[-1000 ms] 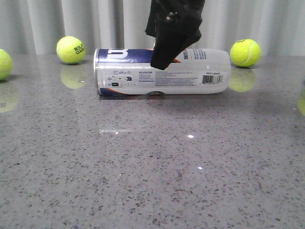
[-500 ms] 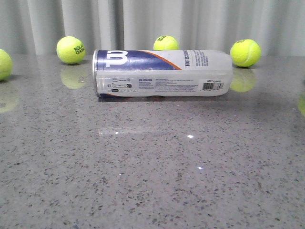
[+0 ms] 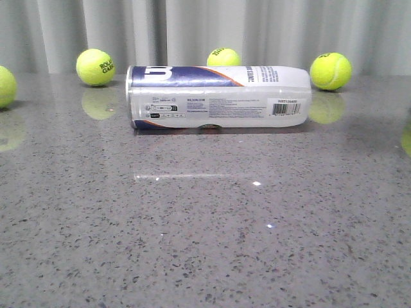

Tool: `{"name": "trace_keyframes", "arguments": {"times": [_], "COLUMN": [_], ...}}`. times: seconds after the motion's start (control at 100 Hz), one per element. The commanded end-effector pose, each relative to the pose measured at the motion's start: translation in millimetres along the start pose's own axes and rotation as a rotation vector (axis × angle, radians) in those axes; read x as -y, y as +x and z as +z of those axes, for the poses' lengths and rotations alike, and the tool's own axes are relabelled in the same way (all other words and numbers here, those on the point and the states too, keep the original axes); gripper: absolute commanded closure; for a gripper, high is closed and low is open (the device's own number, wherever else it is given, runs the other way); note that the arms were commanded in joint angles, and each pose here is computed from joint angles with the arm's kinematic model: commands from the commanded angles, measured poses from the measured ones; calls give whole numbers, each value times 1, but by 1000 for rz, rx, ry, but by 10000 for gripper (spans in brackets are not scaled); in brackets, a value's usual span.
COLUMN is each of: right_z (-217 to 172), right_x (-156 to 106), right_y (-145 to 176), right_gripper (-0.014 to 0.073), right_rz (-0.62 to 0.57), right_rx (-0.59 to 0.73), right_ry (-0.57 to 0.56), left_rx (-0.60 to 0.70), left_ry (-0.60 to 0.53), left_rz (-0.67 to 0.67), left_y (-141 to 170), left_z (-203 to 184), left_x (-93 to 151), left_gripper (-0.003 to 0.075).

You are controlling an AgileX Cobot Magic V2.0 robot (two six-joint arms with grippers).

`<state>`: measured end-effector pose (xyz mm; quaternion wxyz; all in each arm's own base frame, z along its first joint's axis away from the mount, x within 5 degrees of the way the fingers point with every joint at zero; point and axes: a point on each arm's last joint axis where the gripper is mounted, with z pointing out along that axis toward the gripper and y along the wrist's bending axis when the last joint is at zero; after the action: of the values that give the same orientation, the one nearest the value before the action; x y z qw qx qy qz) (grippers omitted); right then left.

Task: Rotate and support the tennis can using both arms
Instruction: 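Open the right gripper and withdraw it from the can, then move the left gripper toward the can's open end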

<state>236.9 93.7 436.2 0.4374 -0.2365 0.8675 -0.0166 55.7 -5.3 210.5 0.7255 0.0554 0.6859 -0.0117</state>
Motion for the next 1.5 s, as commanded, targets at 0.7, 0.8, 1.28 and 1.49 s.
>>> {"name": "trace_keyframes", "arguments": {"times": [0.7,0.8,1.28,1.49], "right_z": [-93,-94,-94,-94], "right_x": [-5,-12,-15,-15], "right_y": [170,190,201,201], "right_gripper": [-57,-57,335,661], "right_rz": [322,308,247,247], "right_rx": [512,572,652,652], "right_ry": [168,174,209,209], "left_rx": [78,78,78,72], "left_ry": [4,4,4,3], "left_rz": [-11,-11,-11,2], "left_y": [6,6,6,6], "left_z": [-2,-2,-2,-2], "left_x": [1,1,1,1], "left_gripper": [741,741,741,741]}}
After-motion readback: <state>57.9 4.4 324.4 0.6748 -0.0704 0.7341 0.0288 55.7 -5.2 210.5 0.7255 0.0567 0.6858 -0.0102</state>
